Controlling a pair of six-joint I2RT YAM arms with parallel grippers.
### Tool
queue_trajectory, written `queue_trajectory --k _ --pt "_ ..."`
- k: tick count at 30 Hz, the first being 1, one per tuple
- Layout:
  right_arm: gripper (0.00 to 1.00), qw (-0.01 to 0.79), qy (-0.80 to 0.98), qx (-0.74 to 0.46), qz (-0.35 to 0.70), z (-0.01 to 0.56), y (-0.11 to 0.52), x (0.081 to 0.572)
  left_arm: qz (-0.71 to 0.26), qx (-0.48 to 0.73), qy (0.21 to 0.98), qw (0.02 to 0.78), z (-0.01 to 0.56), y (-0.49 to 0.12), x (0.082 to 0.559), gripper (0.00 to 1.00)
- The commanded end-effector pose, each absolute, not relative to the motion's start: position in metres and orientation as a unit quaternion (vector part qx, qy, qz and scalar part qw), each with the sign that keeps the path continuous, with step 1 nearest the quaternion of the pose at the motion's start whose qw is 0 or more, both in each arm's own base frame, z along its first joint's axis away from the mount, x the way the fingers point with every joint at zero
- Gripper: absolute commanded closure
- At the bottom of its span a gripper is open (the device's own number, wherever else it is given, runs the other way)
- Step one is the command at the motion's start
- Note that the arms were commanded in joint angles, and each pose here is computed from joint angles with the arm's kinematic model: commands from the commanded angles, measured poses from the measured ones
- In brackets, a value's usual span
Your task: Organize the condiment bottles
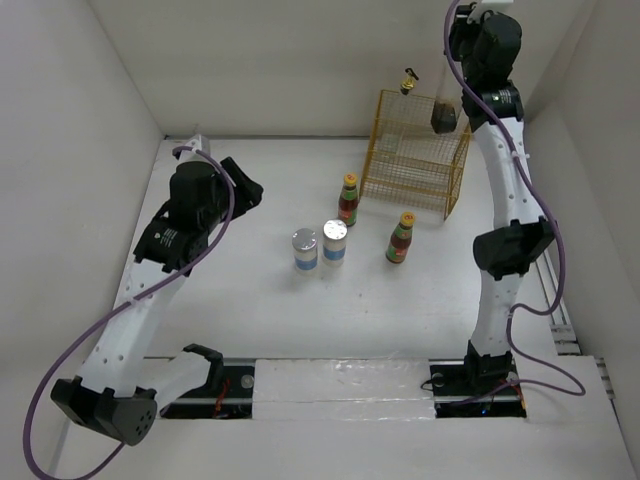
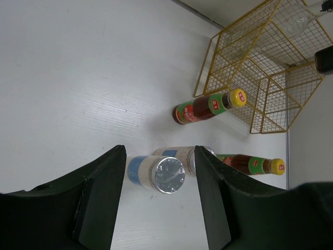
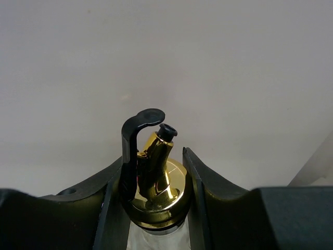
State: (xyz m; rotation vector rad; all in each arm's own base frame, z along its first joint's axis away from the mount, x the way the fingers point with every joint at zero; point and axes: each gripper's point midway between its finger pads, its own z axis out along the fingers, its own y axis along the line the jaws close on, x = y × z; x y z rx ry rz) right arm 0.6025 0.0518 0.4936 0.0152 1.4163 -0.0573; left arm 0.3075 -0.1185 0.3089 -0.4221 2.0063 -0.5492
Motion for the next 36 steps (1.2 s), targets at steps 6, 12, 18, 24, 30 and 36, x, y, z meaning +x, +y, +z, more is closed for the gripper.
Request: queue_trajectory --k 6,12,18,24,30,36 --pt "1.0 0.85 0.521 0.068 -0.024 0.585 0.037 0.579 -0.231 -0.173 0.818 0.497 0.319 -0.118 0.309 0.49" --pt "1.0 0.862 0.497 0.092 -0.021 0.582 0.034 0.592 -0.229 -0.173 0.821 0.494 0.316 -0.118 0.311 0.49" --pt "1.0 0.869 0.479 0.124 -0.016 0.582 0.027 0.596 -0.227 -0.173 0.823 0.491 0.315 -0.119 0.312 0.49" --pt "1.0 0.872 0.463 0.161 -0.013 0.575 0.019 0.602 -0.225 -0.177 0.822 0.492 0.315 -0.116 0.313 0.49" --pt "1.0 0.874 0.447 0.187 -0.017 0.571 0.012 0.607 -0.219 -0.18 0.824 0.49 0.314 -0.115 0.314 0.49" --pt "1.0 0.844 0.506 0.178 -0.032 0.523 0.02 0.624 -0.214 -0.182 0.826 0.489 0.311 -0.114 0.316 0.49"
